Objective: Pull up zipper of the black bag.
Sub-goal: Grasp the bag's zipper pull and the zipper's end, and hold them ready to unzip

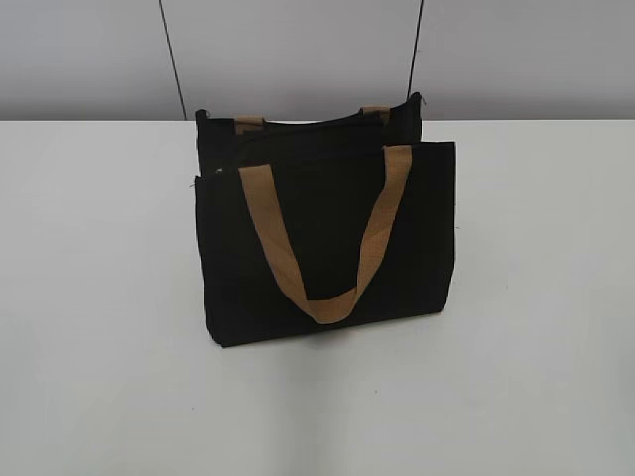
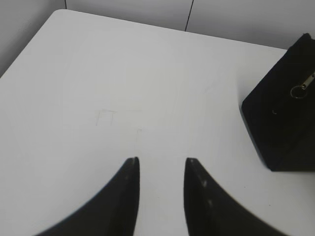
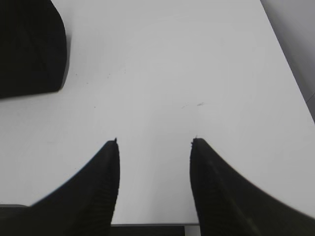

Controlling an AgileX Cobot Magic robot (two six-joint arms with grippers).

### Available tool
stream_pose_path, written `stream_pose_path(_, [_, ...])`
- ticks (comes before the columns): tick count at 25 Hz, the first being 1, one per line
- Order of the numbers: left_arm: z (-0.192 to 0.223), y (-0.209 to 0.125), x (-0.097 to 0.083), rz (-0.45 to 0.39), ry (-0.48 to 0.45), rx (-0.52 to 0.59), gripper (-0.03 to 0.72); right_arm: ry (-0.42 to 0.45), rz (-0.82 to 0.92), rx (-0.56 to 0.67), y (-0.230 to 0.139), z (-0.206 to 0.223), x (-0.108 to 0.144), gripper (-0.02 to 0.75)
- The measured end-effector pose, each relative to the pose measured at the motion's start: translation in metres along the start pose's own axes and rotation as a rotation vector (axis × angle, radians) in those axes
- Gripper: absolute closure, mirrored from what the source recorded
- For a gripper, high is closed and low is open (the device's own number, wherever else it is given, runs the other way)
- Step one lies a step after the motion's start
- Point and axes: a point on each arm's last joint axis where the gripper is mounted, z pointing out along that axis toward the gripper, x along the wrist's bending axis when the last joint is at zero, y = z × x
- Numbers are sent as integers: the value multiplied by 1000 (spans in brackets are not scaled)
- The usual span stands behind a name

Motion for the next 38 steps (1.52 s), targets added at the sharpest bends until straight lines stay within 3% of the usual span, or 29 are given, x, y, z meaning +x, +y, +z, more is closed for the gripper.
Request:
stream_pose_path(26, [3,2,-1,-2,-4,16,452,0,0,0,0,0,0,370])
stream_pose_path(30, [11,22,-4,-9,-19,20,450,0,0,0,0,0,0,370])
stream_pose_path(38, [54,75,-10,22,-34,-87,447,0,0,0,0,0,0,370])
